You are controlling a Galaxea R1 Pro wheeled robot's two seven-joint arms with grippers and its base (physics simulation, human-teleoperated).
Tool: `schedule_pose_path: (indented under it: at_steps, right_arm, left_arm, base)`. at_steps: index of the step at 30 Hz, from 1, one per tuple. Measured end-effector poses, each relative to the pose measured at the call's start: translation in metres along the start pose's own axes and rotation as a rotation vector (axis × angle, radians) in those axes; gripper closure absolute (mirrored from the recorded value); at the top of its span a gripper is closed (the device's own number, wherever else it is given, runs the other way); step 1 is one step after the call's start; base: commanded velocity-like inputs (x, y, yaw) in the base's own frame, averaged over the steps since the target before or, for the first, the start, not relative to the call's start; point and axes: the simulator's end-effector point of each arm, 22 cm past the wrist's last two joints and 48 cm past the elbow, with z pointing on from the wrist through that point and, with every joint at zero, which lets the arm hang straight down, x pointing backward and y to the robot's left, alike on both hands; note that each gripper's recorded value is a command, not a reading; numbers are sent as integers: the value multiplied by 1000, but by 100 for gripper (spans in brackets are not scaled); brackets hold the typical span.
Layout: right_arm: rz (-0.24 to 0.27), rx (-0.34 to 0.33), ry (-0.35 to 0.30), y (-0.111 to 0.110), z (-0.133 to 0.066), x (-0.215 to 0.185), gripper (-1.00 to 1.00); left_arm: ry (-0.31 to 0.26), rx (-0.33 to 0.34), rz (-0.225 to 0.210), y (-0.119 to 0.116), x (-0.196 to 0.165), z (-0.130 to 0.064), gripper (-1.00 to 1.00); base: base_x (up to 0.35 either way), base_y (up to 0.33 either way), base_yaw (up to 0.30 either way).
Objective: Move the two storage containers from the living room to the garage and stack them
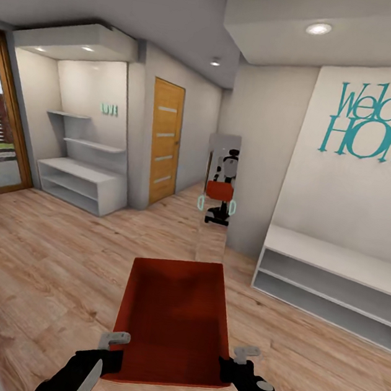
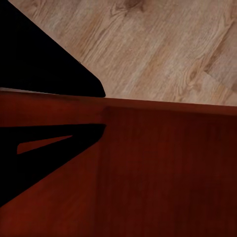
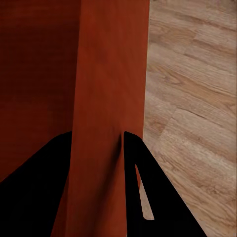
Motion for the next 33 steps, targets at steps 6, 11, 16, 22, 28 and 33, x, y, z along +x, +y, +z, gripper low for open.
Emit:
schedule_pose_path:
  at_steps: [6,11,16,22,28,33]
  right_arm:
    - [0,0,0,0,0,0,100]
    - [0,0,0,0,0,0,100]
    - [-2,0,0,0,0,0,100]
    - [-1,0,0,0,0,0,100]
    - [-1,0,0,0,0,0,100]
    - [0,0,0,0,0,0,100]
  left_arm:
    - [0,0,0,0,0,0,100]
    - [0,0,0,0,0,0,100]
    - [0,0,0,0,0,0,100]
    - [0,0,0,0,0,0,100]
    - [0,0,0,0,0,0,100]
    - [0,0,0,0,0,0,100]
  base:
    - [325,0,0]
    - [325,0,0]
    - [325,0,0]
    - [325,0,0]
    - [325,0,0]
    - [325,0,0]
